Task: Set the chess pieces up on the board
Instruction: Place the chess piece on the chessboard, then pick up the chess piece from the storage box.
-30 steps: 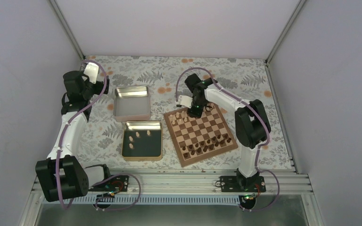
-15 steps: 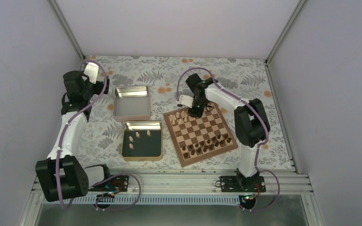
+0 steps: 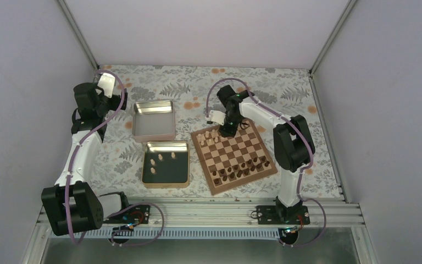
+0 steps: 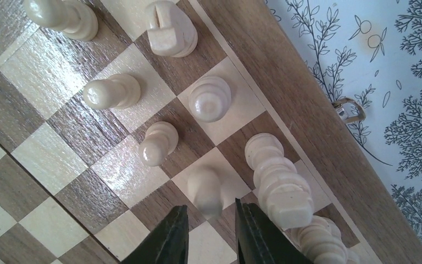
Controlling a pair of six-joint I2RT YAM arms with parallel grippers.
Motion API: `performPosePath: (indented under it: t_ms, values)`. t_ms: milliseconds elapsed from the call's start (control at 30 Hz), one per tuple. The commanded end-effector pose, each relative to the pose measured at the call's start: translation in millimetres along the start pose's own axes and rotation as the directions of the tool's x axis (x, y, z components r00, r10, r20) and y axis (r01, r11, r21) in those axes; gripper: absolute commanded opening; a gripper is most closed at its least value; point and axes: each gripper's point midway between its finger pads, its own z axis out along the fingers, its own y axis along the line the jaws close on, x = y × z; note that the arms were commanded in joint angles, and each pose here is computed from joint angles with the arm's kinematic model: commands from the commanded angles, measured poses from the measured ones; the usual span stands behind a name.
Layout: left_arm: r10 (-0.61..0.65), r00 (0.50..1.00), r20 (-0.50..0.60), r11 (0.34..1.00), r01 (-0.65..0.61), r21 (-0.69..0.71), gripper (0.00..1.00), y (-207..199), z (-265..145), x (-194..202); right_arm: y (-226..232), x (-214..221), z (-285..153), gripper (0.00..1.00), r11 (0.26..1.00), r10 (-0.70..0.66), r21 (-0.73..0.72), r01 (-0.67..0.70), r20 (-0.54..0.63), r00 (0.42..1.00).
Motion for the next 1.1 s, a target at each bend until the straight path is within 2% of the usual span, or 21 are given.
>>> performPosePath:
  t_ms: [0,233,367,567,733,900,1067]
  values:
    - [0.004,1.0,0.026,1.0,-0.004,0.001,1.0,2,-2,-7,-2,-5,-4,0.26,1.0,-0.001,-0.013,0.001,0.012,1.0]
    - [0.005,1.0,0.028,1.0,-0.005,0.0,1.0,2,-3,-8,1,-5,-12,0.26,1.0,0.005,-0.019,-0.005,0.009,1.0]
    - [0.005,1.0,0.029,1.0,-0.005,0.0,1.0,2,-3,-8,12,-19,-31,0.26,1.0,-0.016,-0.018,0.017,0.042,0.999]
    - [0.005,0.999,0.032,1.0,-0.005,0.002,1.0,2,-4,-9,67,-69,-60,0.27,0.985,-0.165,-0.033,0.169,0.105,0.981]
    - [0.007,0.999,0.035,1.0,-0.007,0.0,1.0,2,-5,-10,122,-123,-73,0.28,0.947,-0.3,-0.062,0.317,0.196,0.934]
    - [0.005,0.999,0.038,1.0,-0.005,-0.003,1.0,3,-6,-12,157,-159,-53,0.28,0.901,-0.409,-0.048,0.431,0.237,0.881]
    - [0.008,0.999,0.04,1.0,-0.007,-0.01,1.0,4,-8,-12,163,-174,-16,0.3,0.877,-0.464,-0.025,0.479,0.214,0.86]
